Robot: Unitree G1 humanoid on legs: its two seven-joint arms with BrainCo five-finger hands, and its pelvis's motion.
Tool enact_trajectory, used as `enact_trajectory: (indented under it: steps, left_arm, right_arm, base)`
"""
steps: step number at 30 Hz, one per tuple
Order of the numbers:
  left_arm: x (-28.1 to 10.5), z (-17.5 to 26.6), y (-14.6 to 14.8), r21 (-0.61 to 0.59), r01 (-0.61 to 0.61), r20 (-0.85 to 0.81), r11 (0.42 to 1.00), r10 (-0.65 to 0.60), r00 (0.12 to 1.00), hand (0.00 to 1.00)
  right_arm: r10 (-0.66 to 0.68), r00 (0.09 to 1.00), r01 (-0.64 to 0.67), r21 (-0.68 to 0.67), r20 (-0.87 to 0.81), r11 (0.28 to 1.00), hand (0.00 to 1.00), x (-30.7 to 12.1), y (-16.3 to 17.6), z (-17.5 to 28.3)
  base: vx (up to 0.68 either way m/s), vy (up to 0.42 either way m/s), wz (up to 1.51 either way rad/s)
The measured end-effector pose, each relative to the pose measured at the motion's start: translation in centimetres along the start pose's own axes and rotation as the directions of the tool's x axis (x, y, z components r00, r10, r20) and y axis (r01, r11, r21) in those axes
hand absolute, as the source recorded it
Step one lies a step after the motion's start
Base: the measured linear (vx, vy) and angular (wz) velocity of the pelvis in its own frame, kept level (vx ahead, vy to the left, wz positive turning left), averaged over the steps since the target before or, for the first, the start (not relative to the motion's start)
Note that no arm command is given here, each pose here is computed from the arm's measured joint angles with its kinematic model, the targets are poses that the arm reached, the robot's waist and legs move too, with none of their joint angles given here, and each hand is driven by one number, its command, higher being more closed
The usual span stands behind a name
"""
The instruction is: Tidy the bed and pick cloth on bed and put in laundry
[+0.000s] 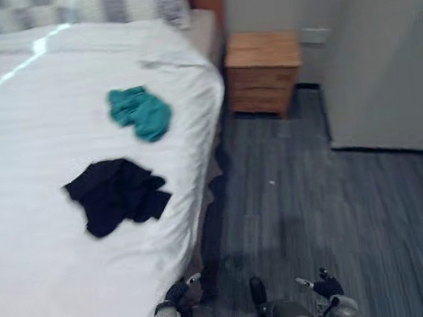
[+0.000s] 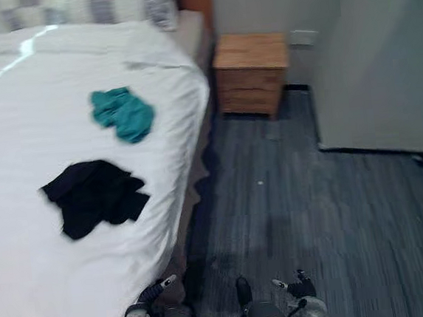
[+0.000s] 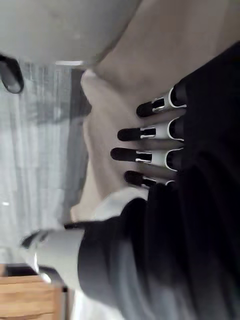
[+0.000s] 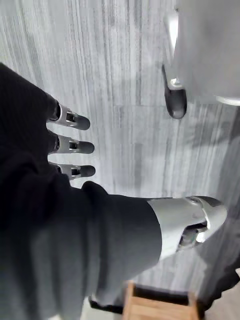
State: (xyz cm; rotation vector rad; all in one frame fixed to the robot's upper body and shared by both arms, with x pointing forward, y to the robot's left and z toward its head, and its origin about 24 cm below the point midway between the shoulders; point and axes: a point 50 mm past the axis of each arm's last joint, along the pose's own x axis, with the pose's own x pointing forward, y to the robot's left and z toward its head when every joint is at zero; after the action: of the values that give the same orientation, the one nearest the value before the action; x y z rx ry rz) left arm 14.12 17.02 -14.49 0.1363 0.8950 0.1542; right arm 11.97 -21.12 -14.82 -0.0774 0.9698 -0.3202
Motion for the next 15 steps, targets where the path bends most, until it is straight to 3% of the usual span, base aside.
enact_trajectory:
  steps: [4, 5, 15]
  left_arm:
    - [0.2, 1.0, -1.1, 0.028, 0.038, 0.026, 0.999, -0.038, 0.999, 0.00]
    - [-0.1, -0.8, -1.3, 0.037, 0.065, -0.048, 0.997, -0.063, 0.997, 0.00]
    - [-0.4, -2.0, -0.6, 0.002, 0.041, -0.082, 0.999, -0.041, 0.996, 0.00]
  right_arm:
    - [-0.035, 0.994, 0.037, 0.023, -0.101, 0.999, 0.00, -1.1, -0.8, -3.5]
    - [-0.064, 0.976, 0.093, 0.129, -0.208, 0.987, 0.00, -2.1, -1.4, -6.2]
    - [-0.062, 0.974, 0.096, 0.153, -0.218, 0.984, 0.00, -2.2, -1.2, -6.4]
  base:
    - [0.15, 0.197, -0.03]
    - [0.03, 0.034, 0.03]
    - [-0.01, 0.008, -0.02]
